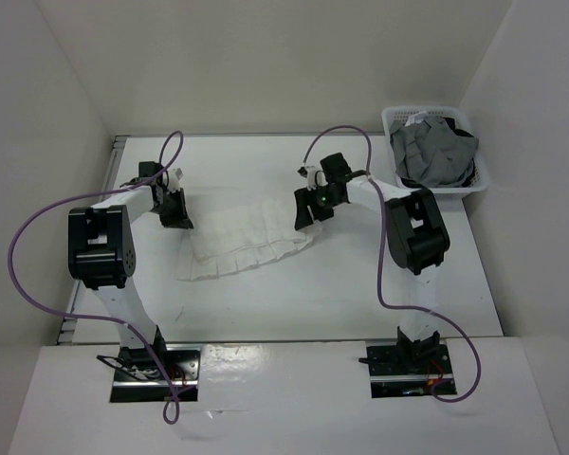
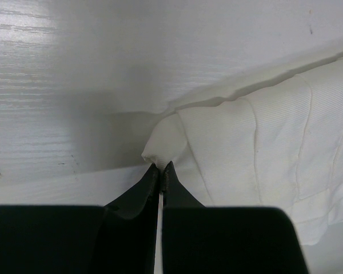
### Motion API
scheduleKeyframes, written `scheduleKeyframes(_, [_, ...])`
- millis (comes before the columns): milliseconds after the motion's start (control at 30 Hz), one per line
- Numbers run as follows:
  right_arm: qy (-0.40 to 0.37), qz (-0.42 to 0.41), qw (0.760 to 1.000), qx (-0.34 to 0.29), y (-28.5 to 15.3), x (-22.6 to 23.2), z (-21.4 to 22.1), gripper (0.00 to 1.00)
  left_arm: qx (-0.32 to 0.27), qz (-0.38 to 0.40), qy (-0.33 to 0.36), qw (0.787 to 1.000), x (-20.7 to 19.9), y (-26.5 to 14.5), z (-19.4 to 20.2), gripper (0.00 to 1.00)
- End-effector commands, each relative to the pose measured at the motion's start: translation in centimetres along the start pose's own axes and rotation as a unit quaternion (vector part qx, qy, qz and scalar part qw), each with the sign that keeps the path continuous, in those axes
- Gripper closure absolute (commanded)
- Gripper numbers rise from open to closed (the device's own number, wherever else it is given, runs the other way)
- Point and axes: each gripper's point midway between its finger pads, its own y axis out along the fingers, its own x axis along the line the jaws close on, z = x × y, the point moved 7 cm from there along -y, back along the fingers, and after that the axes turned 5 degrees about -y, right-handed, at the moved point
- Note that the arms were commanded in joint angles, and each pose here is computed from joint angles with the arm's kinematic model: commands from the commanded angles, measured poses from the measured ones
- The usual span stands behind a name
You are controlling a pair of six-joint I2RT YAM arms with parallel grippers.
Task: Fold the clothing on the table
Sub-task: Fold the skirt
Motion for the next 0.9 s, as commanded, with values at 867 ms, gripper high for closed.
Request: scheduleKeyframes(867, [-0.019, 0.013, 1.0, 0.004, -1.1, 0.2, 0.5, 0.39, 0.023, 0.011, 0.009, 1.0, 0.3, 0.8, 0.8, 1.0])
